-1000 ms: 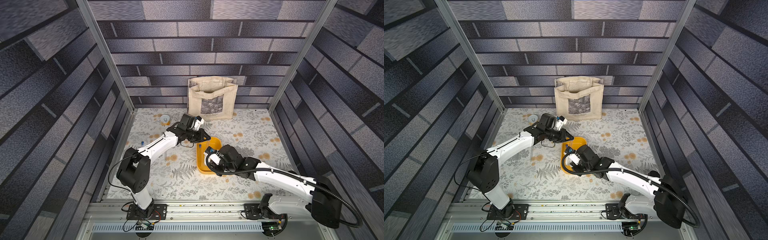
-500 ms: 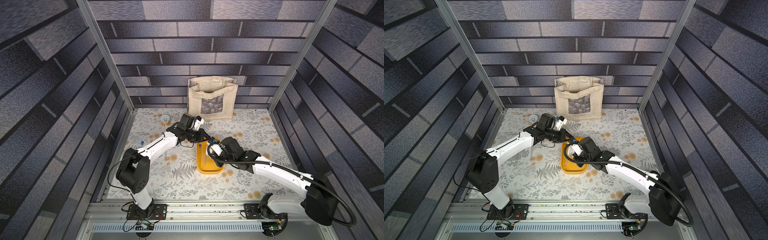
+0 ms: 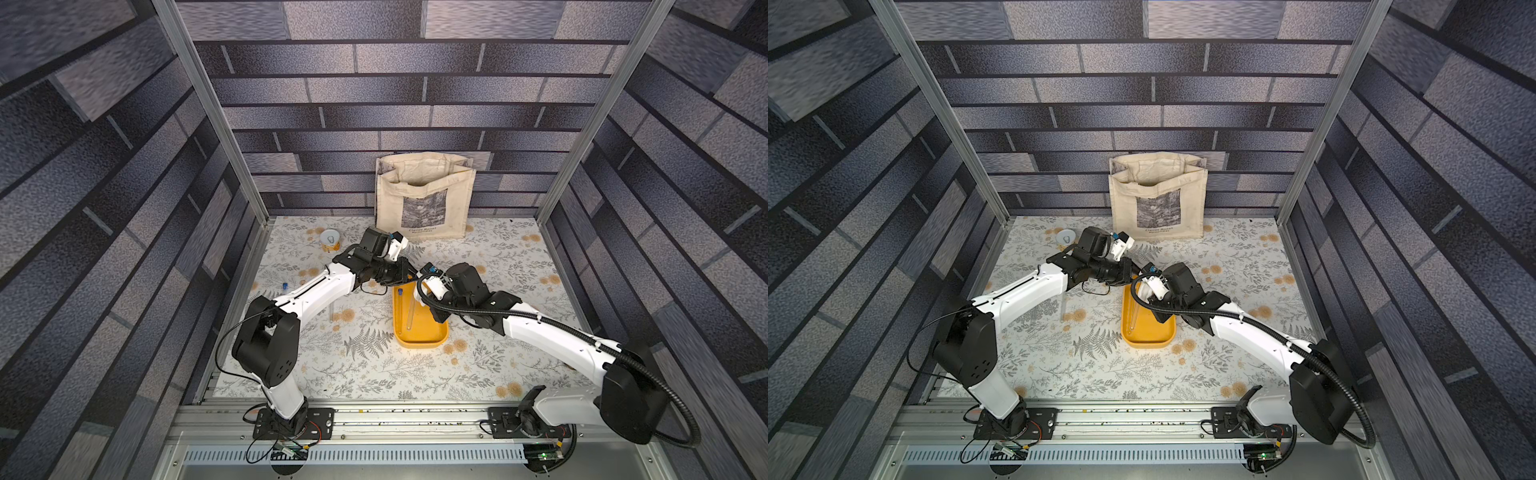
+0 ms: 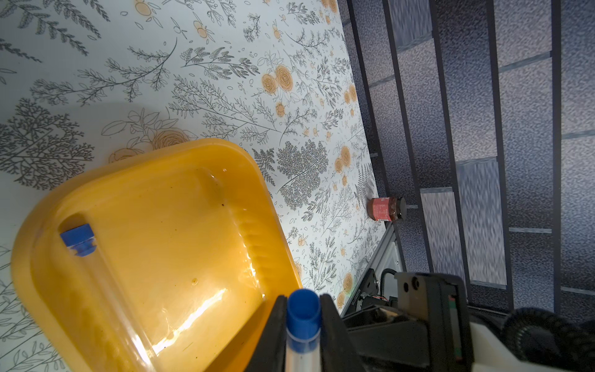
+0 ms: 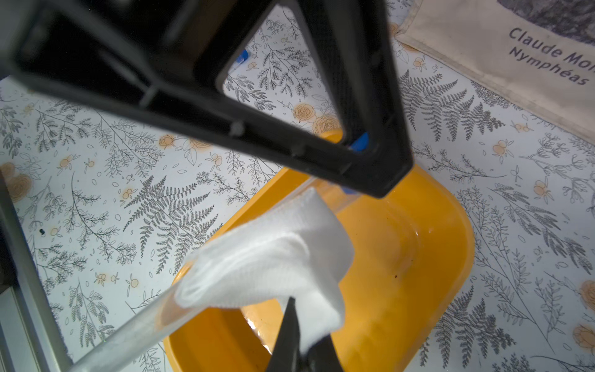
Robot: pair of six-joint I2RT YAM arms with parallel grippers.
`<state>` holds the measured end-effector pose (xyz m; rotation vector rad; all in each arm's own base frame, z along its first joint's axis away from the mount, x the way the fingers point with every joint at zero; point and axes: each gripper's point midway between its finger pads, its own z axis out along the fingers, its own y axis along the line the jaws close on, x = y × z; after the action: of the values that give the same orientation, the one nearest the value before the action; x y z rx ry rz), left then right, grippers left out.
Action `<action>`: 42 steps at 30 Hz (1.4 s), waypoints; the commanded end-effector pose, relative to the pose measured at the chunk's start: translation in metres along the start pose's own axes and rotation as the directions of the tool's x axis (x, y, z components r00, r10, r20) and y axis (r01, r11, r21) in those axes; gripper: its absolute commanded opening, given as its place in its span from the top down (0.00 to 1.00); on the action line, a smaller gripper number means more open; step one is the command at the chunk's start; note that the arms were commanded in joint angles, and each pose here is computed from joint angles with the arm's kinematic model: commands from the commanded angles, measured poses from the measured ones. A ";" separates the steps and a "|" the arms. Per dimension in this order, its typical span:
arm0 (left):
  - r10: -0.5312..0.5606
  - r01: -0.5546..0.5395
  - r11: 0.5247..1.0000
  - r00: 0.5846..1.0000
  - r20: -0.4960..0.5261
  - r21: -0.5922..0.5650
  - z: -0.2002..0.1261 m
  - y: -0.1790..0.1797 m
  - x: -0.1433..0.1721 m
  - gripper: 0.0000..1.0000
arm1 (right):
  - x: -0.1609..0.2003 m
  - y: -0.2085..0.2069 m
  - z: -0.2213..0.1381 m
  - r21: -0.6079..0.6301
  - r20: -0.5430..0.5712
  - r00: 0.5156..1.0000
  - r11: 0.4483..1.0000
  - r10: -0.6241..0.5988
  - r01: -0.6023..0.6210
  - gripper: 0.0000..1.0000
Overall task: Wipe the exteriors of test tubes
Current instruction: Wipe the dirt from the test tube.
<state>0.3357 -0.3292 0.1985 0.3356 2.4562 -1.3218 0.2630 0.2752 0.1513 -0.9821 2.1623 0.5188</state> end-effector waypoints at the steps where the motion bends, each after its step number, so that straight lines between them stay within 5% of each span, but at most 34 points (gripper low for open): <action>1: 0.005 -0.005 1.000 1.000 0.007 0.020 -0.004 -0.009 -0.001 0.80 | 0.013 0.017 -0.003 -0.027 -0.012 0.999 0.999 -0.035 0.035 1.00; 12: -0.002 0.002 1.000 1.000 0.006 0.017 -0.001 -0.007 0.000 0.80 | 0.035 0.053 -0.012 -0.049 0.007 0.999 0.997 -0.051 0.052 1.00; 33: 0.006 -0.006 0.999 1.000 -0.001 0.033 0.000 -0.013 0.005 0.80 | -0.018 -0.002 -0.003 0.056 0.006 1.000 0.998 -0.028 0.027 1.00; 42: 0.007 -0.007 1.000 1.000 0.001 0.029 0.000 -0.011 0.004 0.80 | -0.013 0.007 -0.005 0.011 0.018 0.999 1.000 -0.027 0.027 1.00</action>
<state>0.3326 -0.3335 0.1980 0.3310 2.4582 -1.3356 0.2723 0.2818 0.1641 -0.9648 2.1413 0.4613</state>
